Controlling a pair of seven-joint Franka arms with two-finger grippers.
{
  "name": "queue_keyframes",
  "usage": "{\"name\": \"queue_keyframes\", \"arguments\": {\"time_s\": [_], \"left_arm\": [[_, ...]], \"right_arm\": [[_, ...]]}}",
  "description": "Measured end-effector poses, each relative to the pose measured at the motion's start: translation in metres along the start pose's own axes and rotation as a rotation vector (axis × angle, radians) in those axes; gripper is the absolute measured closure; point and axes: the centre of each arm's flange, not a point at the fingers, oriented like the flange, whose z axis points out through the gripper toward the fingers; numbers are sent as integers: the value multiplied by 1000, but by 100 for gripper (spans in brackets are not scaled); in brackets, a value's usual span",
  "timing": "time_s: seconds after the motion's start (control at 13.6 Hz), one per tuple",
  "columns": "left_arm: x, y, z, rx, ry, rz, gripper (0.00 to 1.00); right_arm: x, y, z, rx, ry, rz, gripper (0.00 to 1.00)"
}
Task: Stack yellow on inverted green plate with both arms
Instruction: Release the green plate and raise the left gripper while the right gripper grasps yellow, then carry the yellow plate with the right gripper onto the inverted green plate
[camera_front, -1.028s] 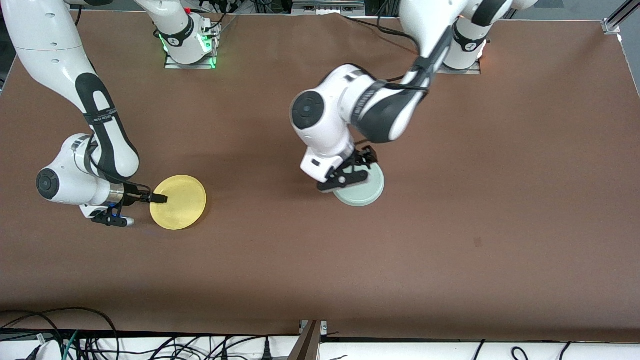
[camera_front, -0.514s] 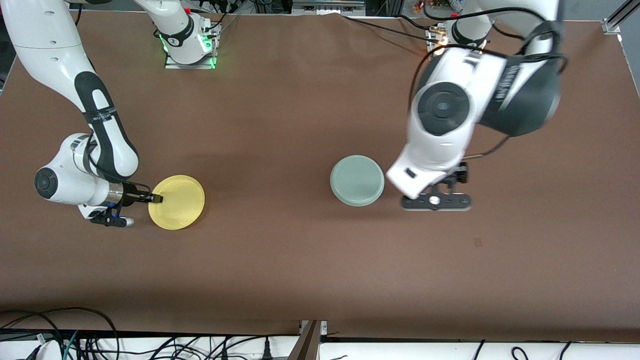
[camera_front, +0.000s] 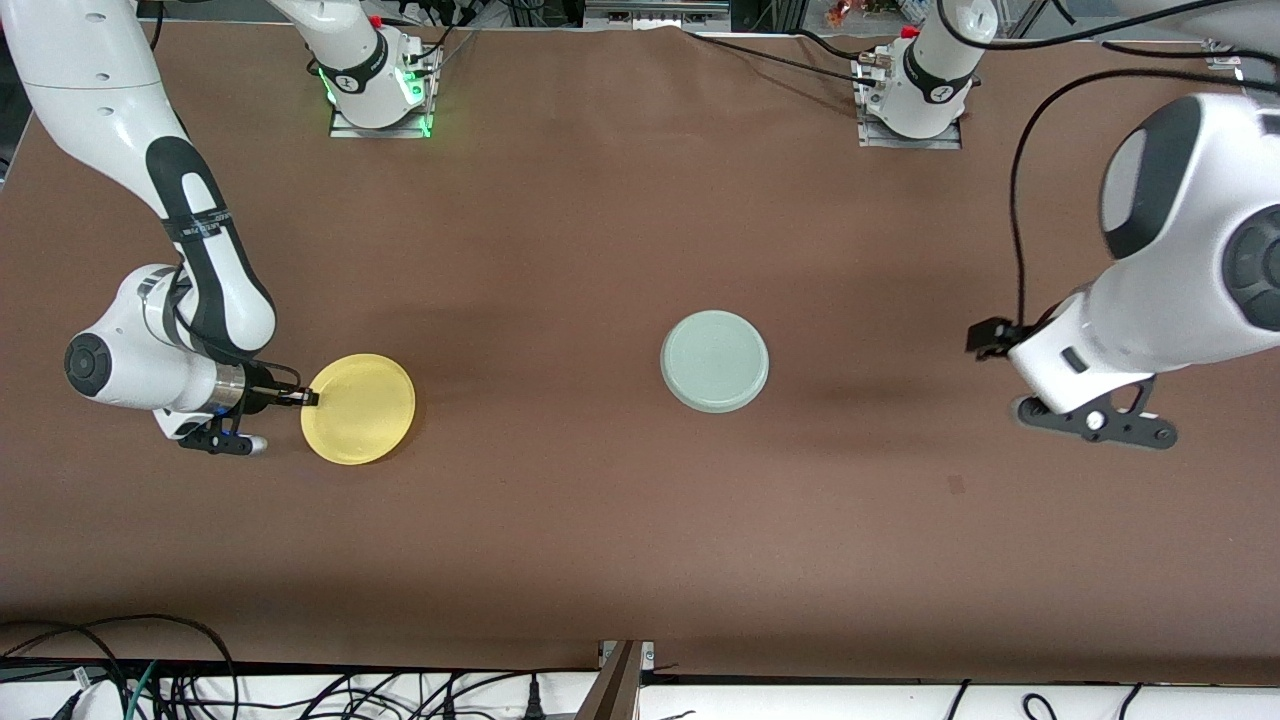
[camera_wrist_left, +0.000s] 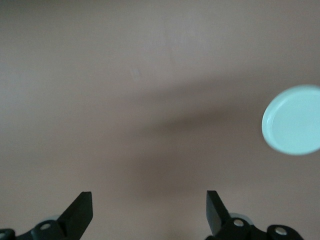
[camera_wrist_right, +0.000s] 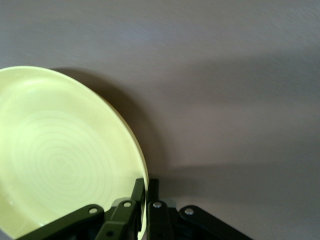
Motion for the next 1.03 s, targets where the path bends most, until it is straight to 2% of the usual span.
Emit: {"name": "queue_keyframes", "arguments": {"time_s": [0.15,0.29,0.44,0.73,0.88,1.03], "left_arm": [[-19,-19,5,-11,-37,11,0],[-36,-15,4,-13,-36,24,0],[-44,-4,0,-7,36,37,0],[-52,-26,5,-40,214,-11,0],[-65,-37,16,-44,260,-37,0],[-78,-39,18,-48,273,-93,0]], "right_arm": [[4,-31,-16,25,9,-46,97],[4,-74,-31,57,18,-100,97],[-1,-116,-37,92,17,-87,97],[-17,-217,-47,166,7,43,97],[-29,-269,-49,184,26,102,97],[-46,-325,-36,209,62,171,97]]}}
